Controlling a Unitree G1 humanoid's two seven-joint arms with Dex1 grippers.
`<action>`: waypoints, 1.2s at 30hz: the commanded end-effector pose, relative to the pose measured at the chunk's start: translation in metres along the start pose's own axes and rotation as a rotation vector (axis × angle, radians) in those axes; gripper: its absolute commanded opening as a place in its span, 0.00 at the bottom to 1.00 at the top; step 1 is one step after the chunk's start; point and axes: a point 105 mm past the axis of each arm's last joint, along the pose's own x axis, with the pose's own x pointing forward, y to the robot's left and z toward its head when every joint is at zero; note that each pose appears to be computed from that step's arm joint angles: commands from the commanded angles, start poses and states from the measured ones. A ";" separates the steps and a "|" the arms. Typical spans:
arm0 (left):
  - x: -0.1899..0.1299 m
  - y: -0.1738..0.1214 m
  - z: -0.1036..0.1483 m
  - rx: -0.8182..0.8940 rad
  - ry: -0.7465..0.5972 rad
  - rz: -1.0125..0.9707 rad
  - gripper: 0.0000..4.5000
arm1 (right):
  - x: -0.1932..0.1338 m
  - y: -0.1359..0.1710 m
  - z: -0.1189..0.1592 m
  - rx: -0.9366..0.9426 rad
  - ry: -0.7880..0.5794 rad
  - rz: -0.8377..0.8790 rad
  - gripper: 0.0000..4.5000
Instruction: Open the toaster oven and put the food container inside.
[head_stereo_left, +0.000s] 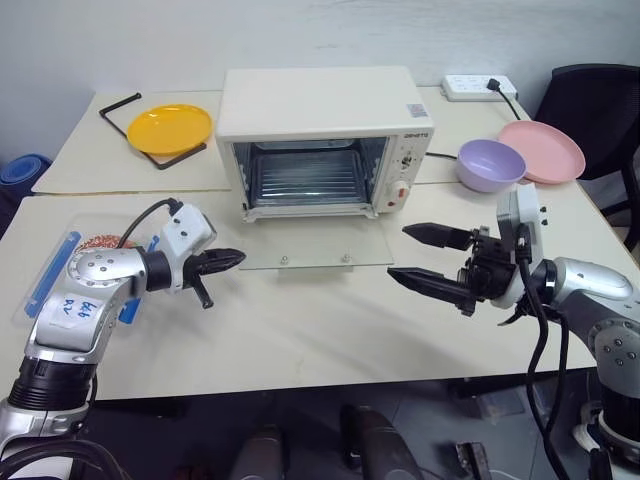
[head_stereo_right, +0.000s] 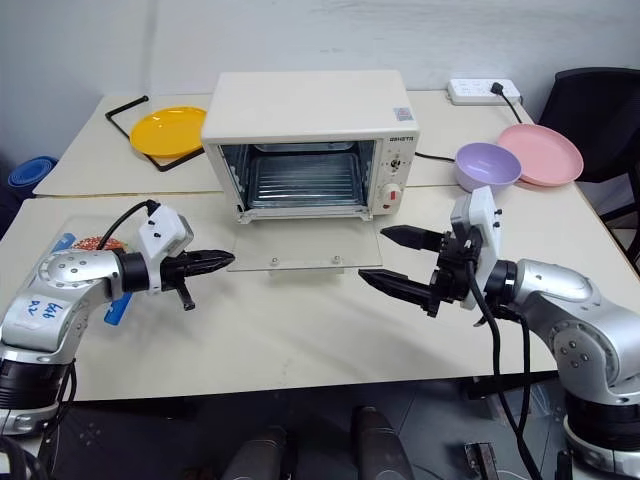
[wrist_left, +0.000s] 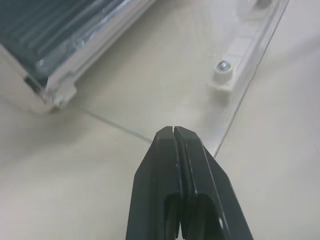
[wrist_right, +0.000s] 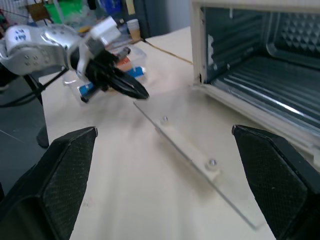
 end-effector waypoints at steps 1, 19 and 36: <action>0.001 -0.002 0.004 0.022 -0.007 0.034 0.01 | 0.004 0.006 0.012 -0.046 -0.011 0.044 1.00; -0.095 -0.033 0.041 -0.434 -0.391 0.418 0.14 | 0.042 -0.003 0.024 -0.037 -0.011 0.306 1.00; -0.221 -0.050 -0.056 -1.063 -0.379 1.087 1.00 | 0.057 -0.005 0.020 -0.012 0.009 0.413 1.00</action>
